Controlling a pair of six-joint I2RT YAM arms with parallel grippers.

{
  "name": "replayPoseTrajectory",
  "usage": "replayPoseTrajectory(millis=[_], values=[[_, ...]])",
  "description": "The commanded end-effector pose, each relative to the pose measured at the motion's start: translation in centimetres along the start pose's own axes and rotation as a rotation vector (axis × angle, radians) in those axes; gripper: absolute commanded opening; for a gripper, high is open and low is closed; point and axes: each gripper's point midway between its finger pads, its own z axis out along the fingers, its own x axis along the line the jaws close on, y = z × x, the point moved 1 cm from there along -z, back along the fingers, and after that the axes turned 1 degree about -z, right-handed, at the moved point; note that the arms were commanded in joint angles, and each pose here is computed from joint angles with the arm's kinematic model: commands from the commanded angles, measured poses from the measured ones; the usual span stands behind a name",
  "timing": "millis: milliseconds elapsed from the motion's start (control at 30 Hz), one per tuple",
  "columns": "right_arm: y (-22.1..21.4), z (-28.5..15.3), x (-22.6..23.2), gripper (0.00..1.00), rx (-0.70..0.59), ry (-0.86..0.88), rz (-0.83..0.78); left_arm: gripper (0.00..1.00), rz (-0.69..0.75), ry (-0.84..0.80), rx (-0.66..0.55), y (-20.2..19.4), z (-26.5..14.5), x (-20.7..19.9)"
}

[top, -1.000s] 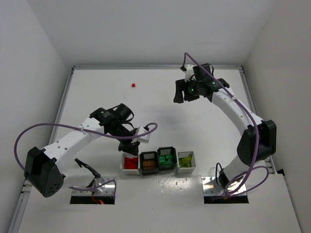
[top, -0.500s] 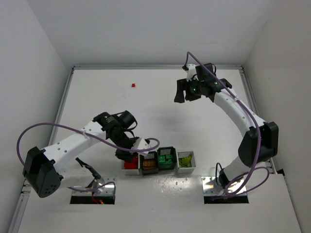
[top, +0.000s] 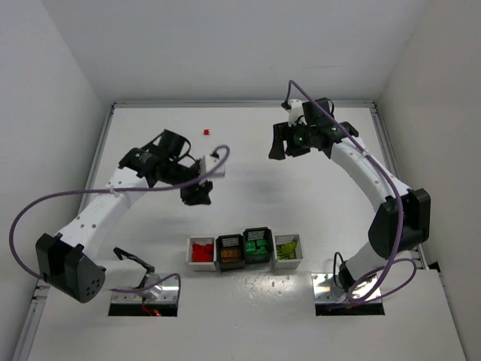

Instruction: Sort the legos into containers by color

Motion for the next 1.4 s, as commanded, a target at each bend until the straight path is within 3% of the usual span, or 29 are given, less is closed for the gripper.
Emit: replayPoseTrajectory(millis=[0, 100, 133, 167, 333, 467, 567, 667, 767, 967, 1367], values=[[1.3, -0.3, -0.1, 0.65, -0.042, 0.001, -0.021, 0.50, -0.275, 0.227, -0.211, 3.8, -1.0, 7.6], [1.5, -0.2, -0.4, 0.67, -0.043, -0.010, -0.030, 0.54, -0.486, 0.394, -0.184, 2.2, -0.2, 14.4], [1.5, -0.2, -0.6, 0.68, -0.044, -0.022, -0.030, 0.55, -0.587, 0.528, -0.148, 1.5, -0.8, 17.2], [2.0, -0.4, -0.7, 0.68, -0.055, -0.031, -0.058, 0.55, -0.688, 0.558, -0.073, -1.2, 1.1, 19.4], [4.9, -1.7, -3.2, 0.74, -0.089, -0.194, -0.159, 0.50, -0.905, 0.735, -0.001, -6.1, 2.5, 25.6], [4.7, -3.4, -5.5, 0.82, -0.033, -0.282, -0.203, 0.53, -0.983, 0.921, 0.054, -9.0, 2.1, 28.9], [2.1, -3.5, -6.0, 0.85, 0.094, -0.264, -0.207, 0.54, -1.037, 0.954, 0.047, -9.7, 3.0, 30.2], [1.1, -3.8, -6.9, 0.85, 0.125, -0.267, -0.176, 0.57, -1.086, 0.972, 0.031, -10.3, 4.0, 31.1], [1.2, -3.8, -7.6, 0.86, 0.110, -0.272, -0.155, 0.58, -1.141, 0.917, 0.026, -11.1, 6.4, 31.6], [2.0, -3.9, -7.9, 0.86, 0.081, -0.281, -0.146, 0.76, -1.161, 0.883, 0.022, -11.9, 8.9, 33.6], [2.4, -3.5, -8.6, 0.86, 0.066, -0.286, -0.107, 0.76, -1.157, 0.944, -0.017, -12.6, 11.1, 38.7]])
